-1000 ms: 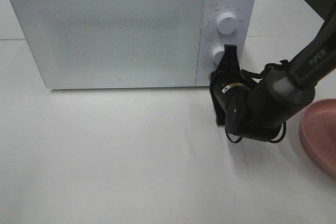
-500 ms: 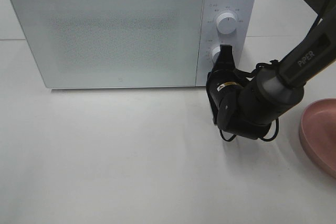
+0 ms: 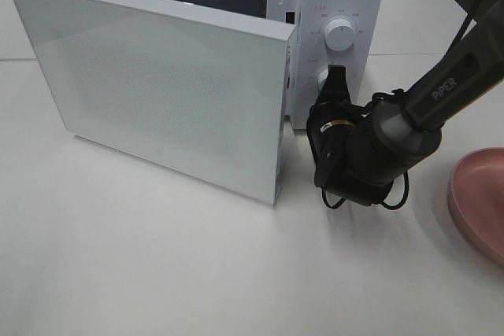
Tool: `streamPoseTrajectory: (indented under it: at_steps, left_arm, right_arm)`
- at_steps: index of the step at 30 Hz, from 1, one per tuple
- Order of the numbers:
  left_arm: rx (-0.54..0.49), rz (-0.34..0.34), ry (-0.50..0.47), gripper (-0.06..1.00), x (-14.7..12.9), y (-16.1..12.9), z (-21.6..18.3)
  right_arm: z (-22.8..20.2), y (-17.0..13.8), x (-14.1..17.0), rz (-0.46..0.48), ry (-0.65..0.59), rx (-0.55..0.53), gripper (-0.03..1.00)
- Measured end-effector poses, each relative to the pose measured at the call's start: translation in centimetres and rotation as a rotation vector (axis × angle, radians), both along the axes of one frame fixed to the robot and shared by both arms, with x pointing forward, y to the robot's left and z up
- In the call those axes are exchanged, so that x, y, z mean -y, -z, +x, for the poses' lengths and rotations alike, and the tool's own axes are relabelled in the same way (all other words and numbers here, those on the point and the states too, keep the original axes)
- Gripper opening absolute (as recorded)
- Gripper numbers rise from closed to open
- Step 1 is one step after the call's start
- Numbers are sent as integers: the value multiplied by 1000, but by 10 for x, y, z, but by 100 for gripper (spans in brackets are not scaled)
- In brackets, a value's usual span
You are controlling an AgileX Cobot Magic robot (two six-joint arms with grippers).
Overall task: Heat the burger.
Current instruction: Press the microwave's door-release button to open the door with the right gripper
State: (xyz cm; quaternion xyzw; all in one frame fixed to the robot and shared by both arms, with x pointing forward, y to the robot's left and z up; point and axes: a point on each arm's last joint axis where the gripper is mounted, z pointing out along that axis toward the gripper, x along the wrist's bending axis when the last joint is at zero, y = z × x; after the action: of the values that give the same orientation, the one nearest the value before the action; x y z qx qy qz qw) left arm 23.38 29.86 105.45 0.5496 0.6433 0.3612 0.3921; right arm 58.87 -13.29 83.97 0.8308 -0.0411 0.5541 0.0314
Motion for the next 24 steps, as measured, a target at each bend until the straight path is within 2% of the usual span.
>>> streamPoseTrajectory:
  at_steps: [15, 24]
  left_arm:
    - [0, 0, 0, 98, 0, 0, 0]
    - [0, 0, 0, 98, 0, 0, 0]
  right_arm:
    - [-1, -4, 1, 10, -16, -20, 0]
    - [-5, -10, 6, -14, -94, -62, 0]
